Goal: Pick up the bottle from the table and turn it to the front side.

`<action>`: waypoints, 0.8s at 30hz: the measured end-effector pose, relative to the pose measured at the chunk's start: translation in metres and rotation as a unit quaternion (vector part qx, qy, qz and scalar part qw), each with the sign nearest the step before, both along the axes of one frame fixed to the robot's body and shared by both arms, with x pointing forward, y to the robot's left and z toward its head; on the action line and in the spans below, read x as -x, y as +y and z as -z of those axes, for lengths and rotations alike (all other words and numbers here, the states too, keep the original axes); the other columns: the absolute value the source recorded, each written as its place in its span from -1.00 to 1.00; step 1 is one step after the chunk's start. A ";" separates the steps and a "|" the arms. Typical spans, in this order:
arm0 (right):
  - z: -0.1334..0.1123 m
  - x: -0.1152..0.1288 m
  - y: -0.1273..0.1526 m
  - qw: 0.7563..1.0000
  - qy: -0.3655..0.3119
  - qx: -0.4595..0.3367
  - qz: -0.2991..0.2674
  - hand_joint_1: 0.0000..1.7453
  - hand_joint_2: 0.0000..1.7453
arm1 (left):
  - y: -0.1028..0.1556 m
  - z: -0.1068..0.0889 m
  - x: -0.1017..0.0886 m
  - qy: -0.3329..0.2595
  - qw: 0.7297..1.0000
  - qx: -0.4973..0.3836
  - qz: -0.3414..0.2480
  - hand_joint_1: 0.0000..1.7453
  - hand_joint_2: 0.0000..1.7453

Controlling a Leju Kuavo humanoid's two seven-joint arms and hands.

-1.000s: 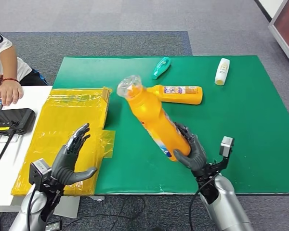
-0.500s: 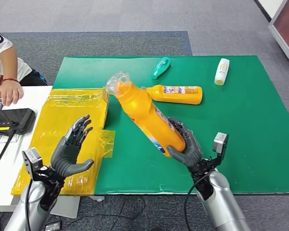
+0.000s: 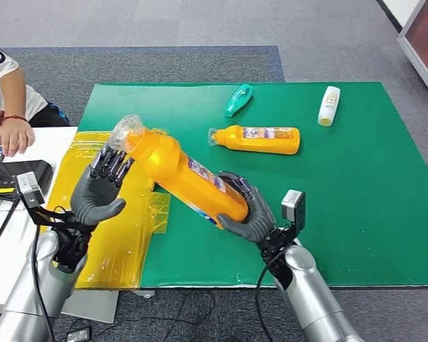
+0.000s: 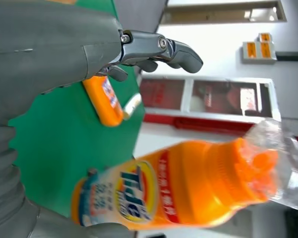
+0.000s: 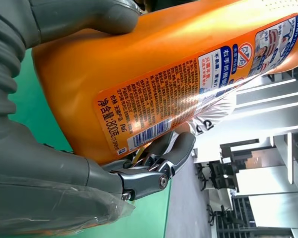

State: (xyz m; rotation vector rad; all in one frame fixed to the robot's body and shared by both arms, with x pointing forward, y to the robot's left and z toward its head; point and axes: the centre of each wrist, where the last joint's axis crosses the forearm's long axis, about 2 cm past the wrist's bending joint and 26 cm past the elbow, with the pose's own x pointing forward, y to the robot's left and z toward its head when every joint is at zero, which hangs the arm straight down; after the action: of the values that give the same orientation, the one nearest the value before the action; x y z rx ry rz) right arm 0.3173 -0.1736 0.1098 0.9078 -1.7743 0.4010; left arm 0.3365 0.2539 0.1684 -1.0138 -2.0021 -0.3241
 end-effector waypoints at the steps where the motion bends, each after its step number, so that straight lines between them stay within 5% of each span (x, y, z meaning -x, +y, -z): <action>1: 0.000 0.000 0.002 1.000 -0.001 0.003 0.001 1.00 1.00 | 0.000 -0.002 -0.002 0.001 1.000 0.005 0.006 -1.00 1.00; 13: -0.003 0.000 0.023 0.998 -0.025 0.055 0.026 1.00 1.00 | 0.000 -0.010 -0.011 0.018 0.999 0.026 0.027 -1.00 1.00; 24: -0.007 0.001 0.038 0.997 -0.040 0.063 0.019 1.00 1.00 | -0.007 0.006 -0.011 0.073 0.991 0.062 0.090 -1.00 1.00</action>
State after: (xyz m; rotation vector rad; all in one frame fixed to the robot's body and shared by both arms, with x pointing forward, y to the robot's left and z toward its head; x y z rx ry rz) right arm 0.3166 -0.1359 0.1173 0.7766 -1.8155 0.5247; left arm 0.3473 0.2473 0.1626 -1.2635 -1.8219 -0.2170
